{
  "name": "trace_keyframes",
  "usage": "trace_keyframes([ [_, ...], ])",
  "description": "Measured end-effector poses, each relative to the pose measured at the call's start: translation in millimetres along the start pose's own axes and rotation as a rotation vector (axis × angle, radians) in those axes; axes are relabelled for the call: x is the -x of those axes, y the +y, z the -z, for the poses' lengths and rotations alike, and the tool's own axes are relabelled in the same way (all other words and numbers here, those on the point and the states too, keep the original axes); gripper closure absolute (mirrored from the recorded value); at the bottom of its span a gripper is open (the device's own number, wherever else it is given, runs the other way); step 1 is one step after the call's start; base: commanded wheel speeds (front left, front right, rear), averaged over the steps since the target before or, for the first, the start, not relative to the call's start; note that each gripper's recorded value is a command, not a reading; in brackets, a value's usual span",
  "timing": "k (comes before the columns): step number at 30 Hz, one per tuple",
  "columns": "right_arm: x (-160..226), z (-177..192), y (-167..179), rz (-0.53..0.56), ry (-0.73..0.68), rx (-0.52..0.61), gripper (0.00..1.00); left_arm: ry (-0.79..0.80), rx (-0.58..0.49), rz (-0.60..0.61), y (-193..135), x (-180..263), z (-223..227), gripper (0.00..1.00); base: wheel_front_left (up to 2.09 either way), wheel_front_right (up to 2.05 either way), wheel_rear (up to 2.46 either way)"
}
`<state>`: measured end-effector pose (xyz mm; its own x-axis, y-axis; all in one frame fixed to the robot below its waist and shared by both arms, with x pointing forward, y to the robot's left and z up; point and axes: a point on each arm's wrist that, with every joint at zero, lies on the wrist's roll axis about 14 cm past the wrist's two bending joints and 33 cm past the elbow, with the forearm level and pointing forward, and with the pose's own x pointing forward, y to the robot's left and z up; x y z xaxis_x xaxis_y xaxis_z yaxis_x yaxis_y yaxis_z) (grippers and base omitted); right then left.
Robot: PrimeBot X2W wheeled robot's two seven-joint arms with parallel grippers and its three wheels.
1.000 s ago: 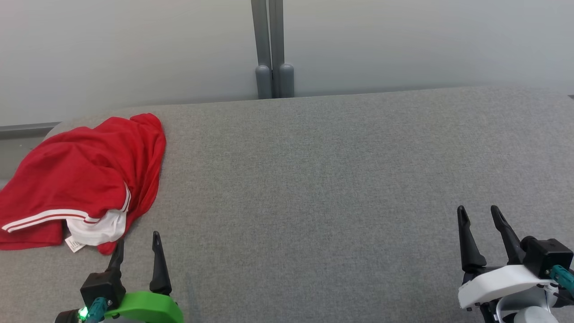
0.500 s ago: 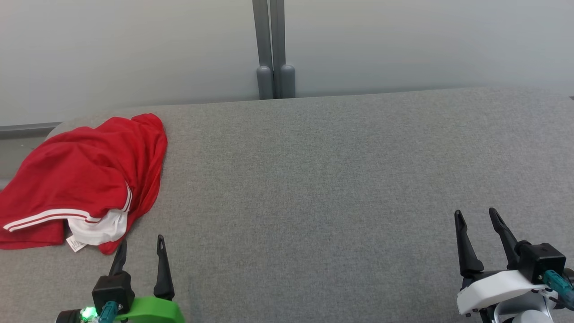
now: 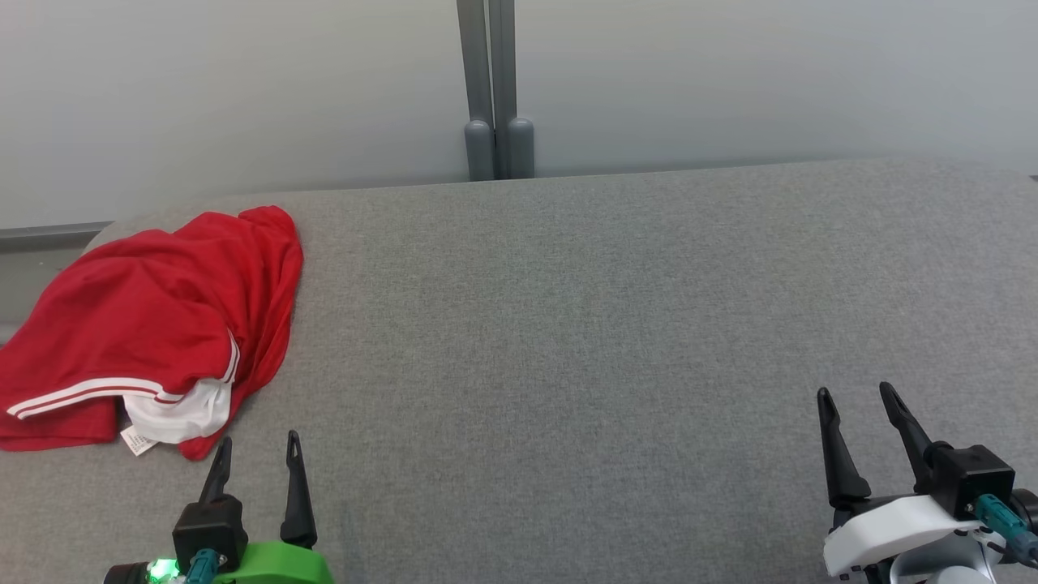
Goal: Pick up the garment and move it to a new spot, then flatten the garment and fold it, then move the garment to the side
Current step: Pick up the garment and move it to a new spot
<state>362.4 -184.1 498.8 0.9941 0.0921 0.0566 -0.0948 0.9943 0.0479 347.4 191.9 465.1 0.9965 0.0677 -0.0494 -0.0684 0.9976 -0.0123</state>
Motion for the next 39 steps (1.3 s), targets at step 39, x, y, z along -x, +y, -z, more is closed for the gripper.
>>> trace_keyframes([
  [39, -79.2, -17.5, 192.0, -0.62, -0.085, 0.017, 0.0, -0.021, 0.126, -0.188, 84.4, -3.0, -34.8, 0.0, 0.0, 0.0, 0.0],
])
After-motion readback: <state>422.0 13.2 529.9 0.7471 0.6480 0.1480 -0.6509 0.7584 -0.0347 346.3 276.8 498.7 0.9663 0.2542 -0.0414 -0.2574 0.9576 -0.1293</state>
